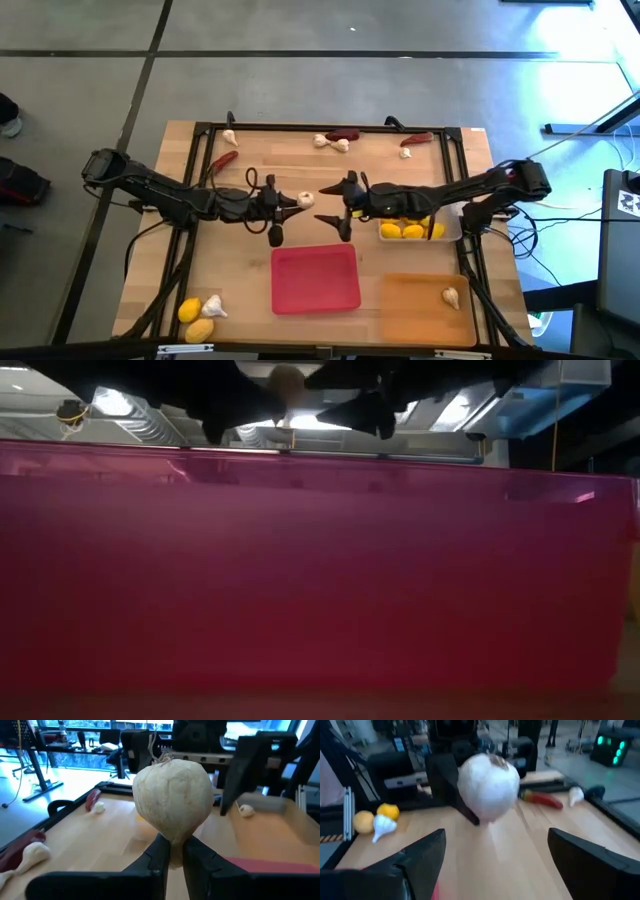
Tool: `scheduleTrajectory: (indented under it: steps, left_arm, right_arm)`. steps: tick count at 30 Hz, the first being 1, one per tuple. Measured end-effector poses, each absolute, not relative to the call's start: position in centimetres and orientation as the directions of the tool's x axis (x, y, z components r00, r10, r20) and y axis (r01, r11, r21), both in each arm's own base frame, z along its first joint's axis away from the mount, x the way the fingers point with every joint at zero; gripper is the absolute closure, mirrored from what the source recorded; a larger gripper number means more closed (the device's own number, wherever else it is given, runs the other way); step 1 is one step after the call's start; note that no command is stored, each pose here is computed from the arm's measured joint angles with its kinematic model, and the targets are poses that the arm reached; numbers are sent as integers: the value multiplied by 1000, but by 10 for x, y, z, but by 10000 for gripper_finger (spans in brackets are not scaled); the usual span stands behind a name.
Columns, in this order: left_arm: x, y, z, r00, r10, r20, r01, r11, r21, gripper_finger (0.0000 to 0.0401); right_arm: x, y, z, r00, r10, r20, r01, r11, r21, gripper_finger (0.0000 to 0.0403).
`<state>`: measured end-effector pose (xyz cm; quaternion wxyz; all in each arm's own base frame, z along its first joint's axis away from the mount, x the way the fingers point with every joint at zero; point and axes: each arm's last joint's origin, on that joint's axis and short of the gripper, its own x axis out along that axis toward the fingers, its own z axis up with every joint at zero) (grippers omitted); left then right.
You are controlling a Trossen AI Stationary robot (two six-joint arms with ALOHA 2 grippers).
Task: Sort produce into baskets
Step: Put the white garlic into the orange bin
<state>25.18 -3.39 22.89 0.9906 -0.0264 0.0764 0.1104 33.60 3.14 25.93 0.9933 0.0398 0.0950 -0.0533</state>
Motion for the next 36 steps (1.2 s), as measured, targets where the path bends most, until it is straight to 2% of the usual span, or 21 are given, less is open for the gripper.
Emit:
scheduleTrajectory:
  steps: [11, 19, 25, 32, 36]
  left_arm:
    - [252, -34, 232, 969, 212, -127, -220, 974, -54, 357]
    - [253, -35, 234, 979, 176, -105, -183, 981, -61, 357]
    - [253, -35, 234, 980, 168, -106, -175, 983, -60, 356]
    - [253, -35, 234, 980, 168, -109, -175, 983, -58, 356]
    - [253, -35, 234, 979, 168, -114, -175, 983, -51, 356]
  right_arm:
    - [349, 31, 261, 997, -78, -28, 81, 993, 87, 58]
    - [350, 17, 262, 997, -71, -19, 73, 989, 129, 58]
    - [356, 16, 270, 999, -6, 35, 1, 992, 122, 58]
    - [379, 18, 263, 999, 18, -33, -14, 995, 98, 59]
    - [380, 19, 268, 1000, 18, -13, -17, 995, 98, 73]
